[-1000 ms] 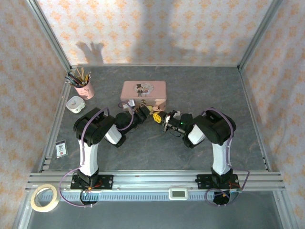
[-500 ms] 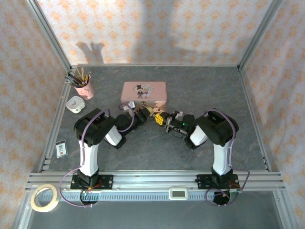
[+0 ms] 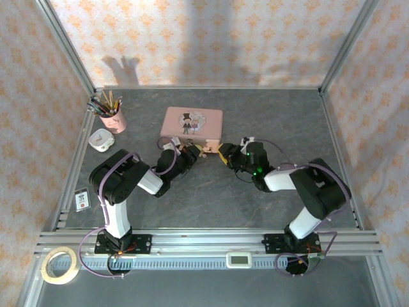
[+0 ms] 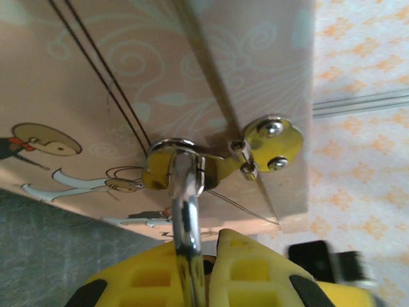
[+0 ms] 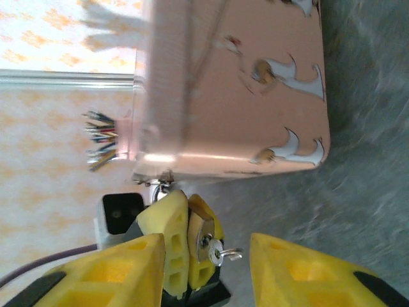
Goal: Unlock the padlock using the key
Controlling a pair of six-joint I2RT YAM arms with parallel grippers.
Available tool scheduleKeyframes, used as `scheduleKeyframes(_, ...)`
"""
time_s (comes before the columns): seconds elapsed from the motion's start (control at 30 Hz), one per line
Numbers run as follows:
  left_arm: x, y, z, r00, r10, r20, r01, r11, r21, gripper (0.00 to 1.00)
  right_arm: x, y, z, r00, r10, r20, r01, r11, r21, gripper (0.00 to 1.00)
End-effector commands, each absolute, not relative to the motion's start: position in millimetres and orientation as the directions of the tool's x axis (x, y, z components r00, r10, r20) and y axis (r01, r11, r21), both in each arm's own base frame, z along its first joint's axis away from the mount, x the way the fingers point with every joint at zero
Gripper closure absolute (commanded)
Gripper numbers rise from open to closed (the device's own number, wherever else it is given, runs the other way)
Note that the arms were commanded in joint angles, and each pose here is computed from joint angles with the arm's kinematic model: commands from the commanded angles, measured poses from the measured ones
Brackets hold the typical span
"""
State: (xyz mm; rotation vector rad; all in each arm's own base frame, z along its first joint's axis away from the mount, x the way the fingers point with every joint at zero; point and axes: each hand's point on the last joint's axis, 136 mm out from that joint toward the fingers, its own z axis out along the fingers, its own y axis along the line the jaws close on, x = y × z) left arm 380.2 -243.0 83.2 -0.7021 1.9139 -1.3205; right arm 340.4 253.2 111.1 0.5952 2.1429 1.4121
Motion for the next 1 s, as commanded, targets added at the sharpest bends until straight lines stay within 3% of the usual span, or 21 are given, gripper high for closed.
scheduleKeyframes(0.0, 388.8, -249.2, 78.9, -0.594, -0.764, -0.252, -0.073, 0.363, -0.929, 1.00, 342.3, 228.9, 106.6, -0.747, 0.512, -0.424, 0.012, 0.648, 0.761, 0.60)
scheduleKeyframes(0.13, 388.4, -258.4, 69.5, -0.609, -0.752, -0.252, -0.096, 0.385, -0.918, 0.98, 342.7, 214.9, 122.2, -0.712, 0.447, -0.542, -0.034, 0.748, 0.662, 0.60)
scheduleKeyframes(0.43, 380.5, -252.2, 47.1, -0.614, -0.750, -0.247, -0.158, 0.423, -0.892, 0.62, 334.4, 220.8, 136.6, -0.696, 0.294, -0.655, -0.126, 0.848, 0.515, 0.60)
scheduleKeyframes(0.6, 368.2, -235.6, 54.7, -0.595, -0.767, -0.241, -0.173, 0.414, -0.894, 0.45, 330.6, 241.0, 140.9, -0.704, 0.193, -0.684, -0.194, 0.873, 0.447, 0.53)
scheduleKeyframes(0.97, 350.8, -146.6, 73.2, -0.472, -0.836, -0.279, -0.247, 0.429, -0.869, 0.42, 321.0, 308.1, 116.8, -0.711, -0.161, -0.685, -0.373, 0.912, 0.172, 0.49)
